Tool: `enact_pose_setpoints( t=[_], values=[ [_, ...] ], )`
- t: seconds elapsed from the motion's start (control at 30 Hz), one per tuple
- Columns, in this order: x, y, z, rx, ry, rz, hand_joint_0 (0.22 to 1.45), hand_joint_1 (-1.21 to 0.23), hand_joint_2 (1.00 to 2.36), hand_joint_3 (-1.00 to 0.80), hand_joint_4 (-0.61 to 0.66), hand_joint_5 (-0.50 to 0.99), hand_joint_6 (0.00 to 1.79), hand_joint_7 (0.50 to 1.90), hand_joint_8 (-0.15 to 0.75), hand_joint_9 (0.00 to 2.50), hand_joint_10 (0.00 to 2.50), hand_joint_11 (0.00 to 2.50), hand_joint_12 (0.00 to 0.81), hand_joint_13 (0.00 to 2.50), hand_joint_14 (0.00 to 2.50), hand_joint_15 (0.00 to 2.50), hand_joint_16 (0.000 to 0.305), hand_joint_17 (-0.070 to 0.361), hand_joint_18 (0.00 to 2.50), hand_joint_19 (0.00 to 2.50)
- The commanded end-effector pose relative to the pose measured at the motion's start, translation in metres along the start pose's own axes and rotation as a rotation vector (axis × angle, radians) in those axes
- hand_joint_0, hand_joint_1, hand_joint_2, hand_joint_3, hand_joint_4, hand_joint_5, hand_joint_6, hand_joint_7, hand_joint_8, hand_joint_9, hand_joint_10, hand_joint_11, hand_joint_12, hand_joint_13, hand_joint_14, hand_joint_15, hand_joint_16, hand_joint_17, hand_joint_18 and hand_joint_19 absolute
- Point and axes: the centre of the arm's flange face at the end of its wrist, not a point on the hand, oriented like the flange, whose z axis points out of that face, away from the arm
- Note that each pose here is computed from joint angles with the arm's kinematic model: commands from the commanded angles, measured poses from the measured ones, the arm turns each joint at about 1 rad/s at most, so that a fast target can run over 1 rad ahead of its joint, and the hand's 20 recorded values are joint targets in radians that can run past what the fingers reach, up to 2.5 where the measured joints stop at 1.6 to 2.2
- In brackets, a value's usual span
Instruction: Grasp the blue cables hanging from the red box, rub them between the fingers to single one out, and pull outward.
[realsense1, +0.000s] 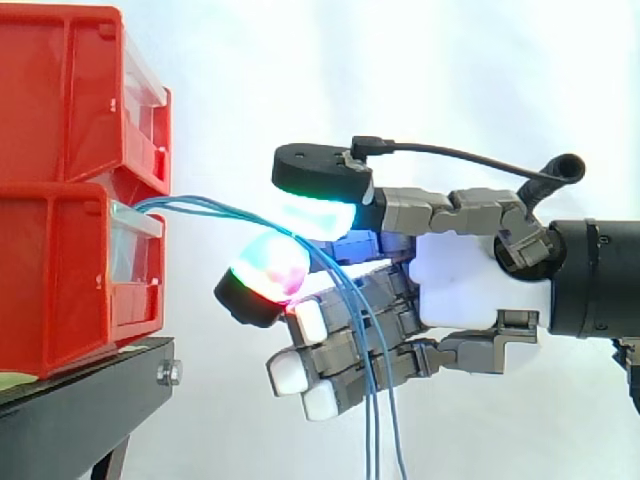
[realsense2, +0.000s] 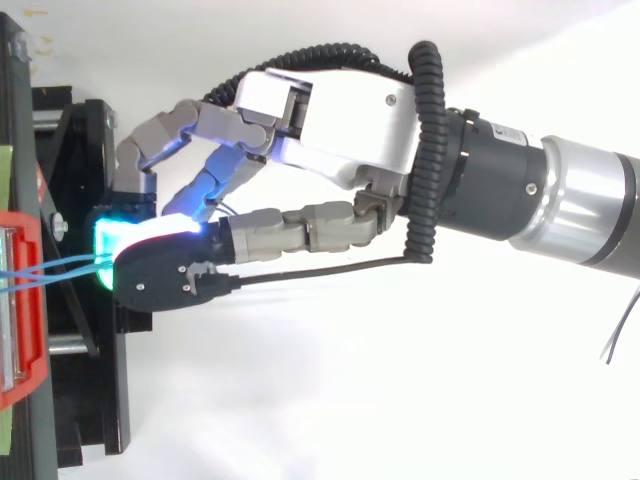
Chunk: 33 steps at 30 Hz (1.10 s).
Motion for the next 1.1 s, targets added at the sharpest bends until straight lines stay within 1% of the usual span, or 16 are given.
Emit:
enact_pose_setpoints(
  t=[0.0,0.13,0.2,0.33,0.37,0.47,0.57,0.6,0.67,0.7,0.73,0.8,0.9,0.93,1.03,1.07],
  values=[
    [-0.0002,0.0003,0.0001,0.000,0.000,0.000,0.60,-0.72,1.01,-0.07,0.11,-0.16,0.91,0.91,0.330,1.05,0.02,0.78,0.430,0.93,0.02,0.56,0.067,0.150,0.79,0.54],
    [0.0000,-0.0015,-0.0002,0.003,0.000,-0.001,0.61,-0.74,1.01,-0.09,0.08,-0.17,0.92,0.89,0.310,1.02,0.02,0.79,0.415,0.91,0.02,0.56,0.063,0.141,0.76,0.54],
    [0.0000,-0.0008,0.0001,0.001,0.000,0.000,0.62,-0.77,1.02,-0.11,0.05,-0.17,0.92,0.89,0.292,0.99,0.02,0.79,0.396,0.88,0.02,0.57,0.060,0.134,0.73,0.55],
    [0.0000,-0.0015,-0.0002,0.003,0.000,-0.001,0.64,-0.80,1.02,-0.12,0.03,-0.18,0.92,0.90,0.281,0.97,0.02,0.80,0.384,0.86,0.02,0.57,0.057,0.128,0.70,0.55],
    [-0.0002,0.0003,0.0001,0.000,0.000,0.000,0.64,-0.81,1.02,-0.14,0.02,-0.18,0.93,0.88,0.275,0.96,0.02,0.80,0.382,0.86,0.02,0.56,0.056,0.127,0.70,0.55],
    [0.0000,-0.0008,0.0001,0.001,0.000,0.000,0.65,-0.81,1.02,-0.19,0.03,-0.18,0.92,0.86,0.269,0.95,0.02,0.80,0.377,0.85,0.02,0.56,0.055,0.124,0.69,0.56],
    [0.0000,-0.0015,-0.0002,0.003,0.000,-0.001,0.63,-0.79,1.01,-0.28,0.07,-0.18,0.92,0.86,0.268,0.96,0.02,0.80,0.372,0.85,0.02,0.57,0.054,0.123,0.68,0.57],
    [-0.0002,0.0003,0.0001,0.000,0.000,0.000,0.59,-0.77,1.01,-0.34,0.09,-0.18,0.92,0.81,0.270,0.97,0.02,0.81,0.374,0.86,0.02,0.57,0.055,0.123,0.68,0.57],
    [-0.0002,-0.0004,-0.0003,0.001,0.000,0.000,0.57,-0.74,1.01,-0.38,0.09,-0.18,0.90,0.84,0.274,0.97,0.02,0.80,0.381,0.86,0.02,0.58,0.055,0.125,0.69,0.58],
    [0.0012,-0.0014,-0.0004,0.002,0.002,-0.001,0.56,-0.72,1.01,-0.40,0.10,-0.18,0.89,0.85,0.277,0.97,0.02,0.79,0.382,0.87,0.02,0.58,0.056,0.126,0.70,0.58],
    [0.0000,-0.0008,0.0001,0.001,0.000,0.000,0.55,-0.70,1.01,-0.42,0.11,-0.18,0.88,0.85,0.281,0.97,0.02,0.79,0.389,0.87,0.02,0.58,0.056,0.127,0.70,0.57],
    [-0.0002,0.0003,0.0001,0.000,0.000,0.000,0.54,-0.68,1.00,-0.45,0.11,-0.18,0.87,0.85,0.286,0.97,0.02,0.78,0.394,0.87,0.02,0.58,0.057,0.128,0.70,0.57],
    [-0.0003,-0.0016,-0.0002,0.003,-0.003,-0.003,0.53,-0.67,1.00,-0.46,0.11,-0.18,0.86,0.86,0.290,0.97,0.02,0.78,0.398,0.87,0.02,0.58,0.058,0.131,0.70,0.57],
    [-0.0005,0.0003,0.0001,0.000,-0.003,-0.001,0.52,-0.67,1.00,-0.47,0.11,-0.18,0.86,0.86,0.293,0.97,0.02,0.78,0.399,0.87,0.02,0.58,0.058,0.131,0.70,0.57],
    [-0.0003,-0.0017,-0.0004,0.005,-0.003,-0.002,0.52,-0.67,1.00,-0.47,0.11,-0.18,0.86,0.86,0.293,0.97,0.02,0.78,0.400,0.87,0.02,0.58,0.059,0.132,0.70,0.57],
    [-0.0003,-0.0017,-0.0004,0.005,-0.003,-0.002,0.52,-0.70,1.00,-0.46,0.11,-0.18,0.86,0.86,0.295,0.97,0.02,0.78,0.400,0.87,0.02,0.57,0.058,0.132,0.70,0.57]
  ],
)
